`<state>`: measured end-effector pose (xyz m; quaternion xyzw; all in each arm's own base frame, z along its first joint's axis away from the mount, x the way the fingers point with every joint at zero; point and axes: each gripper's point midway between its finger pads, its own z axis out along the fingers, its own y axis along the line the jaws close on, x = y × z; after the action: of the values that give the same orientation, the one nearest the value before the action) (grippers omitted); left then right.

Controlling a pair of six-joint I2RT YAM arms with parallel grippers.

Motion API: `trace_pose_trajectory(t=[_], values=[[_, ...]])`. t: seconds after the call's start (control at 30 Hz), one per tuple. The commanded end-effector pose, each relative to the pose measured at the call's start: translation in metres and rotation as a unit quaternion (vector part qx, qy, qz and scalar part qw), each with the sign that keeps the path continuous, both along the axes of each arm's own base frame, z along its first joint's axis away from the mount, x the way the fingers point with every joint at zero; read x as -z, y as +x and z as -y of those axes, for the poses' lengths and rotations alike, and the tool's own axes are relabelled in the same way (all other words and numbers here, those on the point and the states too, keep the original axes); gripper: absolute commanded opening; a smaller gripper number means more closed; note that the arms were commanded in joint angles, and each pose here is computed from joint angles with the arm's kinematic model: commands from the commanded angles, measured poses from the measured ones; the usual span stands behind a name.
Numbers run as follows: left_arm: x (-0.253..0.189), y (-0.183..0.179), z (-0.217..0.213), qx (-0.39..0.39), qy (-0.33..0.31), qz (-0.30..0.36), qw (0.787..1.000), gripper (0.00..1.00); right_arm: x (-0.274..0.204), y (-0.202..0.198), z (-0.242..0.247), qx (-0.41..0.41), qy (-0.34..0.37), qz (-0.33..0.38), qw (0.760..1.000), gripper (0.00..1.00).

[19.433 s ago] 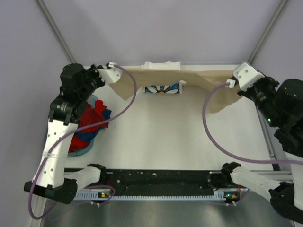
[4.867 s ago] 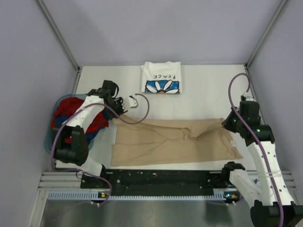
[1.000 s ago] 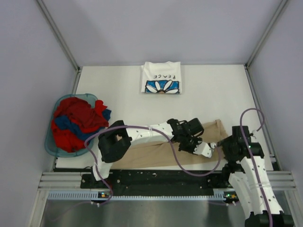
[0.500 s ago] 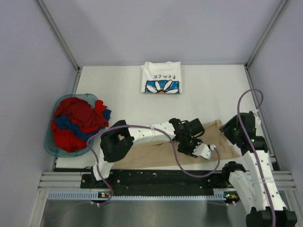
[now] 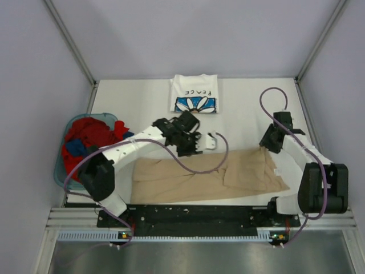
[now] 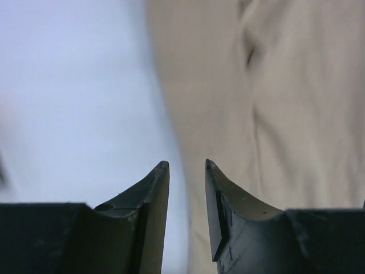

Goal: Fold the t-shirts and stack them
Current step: Fold the other side of the tshirt into a rectangle

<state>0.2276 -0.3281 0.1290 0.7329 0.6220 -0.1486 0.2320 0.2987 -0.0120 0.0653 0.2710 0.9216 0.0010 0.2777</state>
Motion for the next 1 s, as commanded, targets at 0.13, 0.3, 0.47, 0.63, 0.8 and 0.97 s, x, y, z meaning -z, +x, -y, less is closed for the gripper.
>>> trace_pose_trajectory(t=[0.13, 0.3, 0.47, 0.63, 0.8, 0.97], values=[[0.075, 0.013, -0.183, -0.201, 0.126, -0.001, 0.971, 0.35, 0.033, 0.024, 0.000, -0.016, 0.008, -0.030, 0.999, 0.33], [0.123, 0.011, -0.245, -0.282, 0.185, -0.004, 0.941, 0.34, 0.050, 0.036, 0.026, 0.028, -0.010, -0.057, 0.998, 0.08], [0.156, -0.013, -0.260, -0.286, 0.227, -0.043, 0.930, 0.33, 0.053, 0.066, 0.030, 0.005, -0.019, -0.059, 0.998, 0.16], [0.144, -0.029, -0.245, -0.276, 0.192, -0.088, 0.938, 0.36, 0.046, 0.103, 0.041, -0.011, -0.044, -0.050, 0.998, 0.31], [0.095, -0.015, -0.221, -0.275, 0.128, -0.077, 0.950, 0.41, 0.010, 0.139, 0.034, -0.054, -0.039, -0.007, 0.998, 0.46], [0.053, 0.010, -0.215, -0.290, 0.096, -0.045, 0.951, 0.42, -0.051, 0.139, 0.032, -0.068, -0.063, 0.048, 0.994, 0.55]])
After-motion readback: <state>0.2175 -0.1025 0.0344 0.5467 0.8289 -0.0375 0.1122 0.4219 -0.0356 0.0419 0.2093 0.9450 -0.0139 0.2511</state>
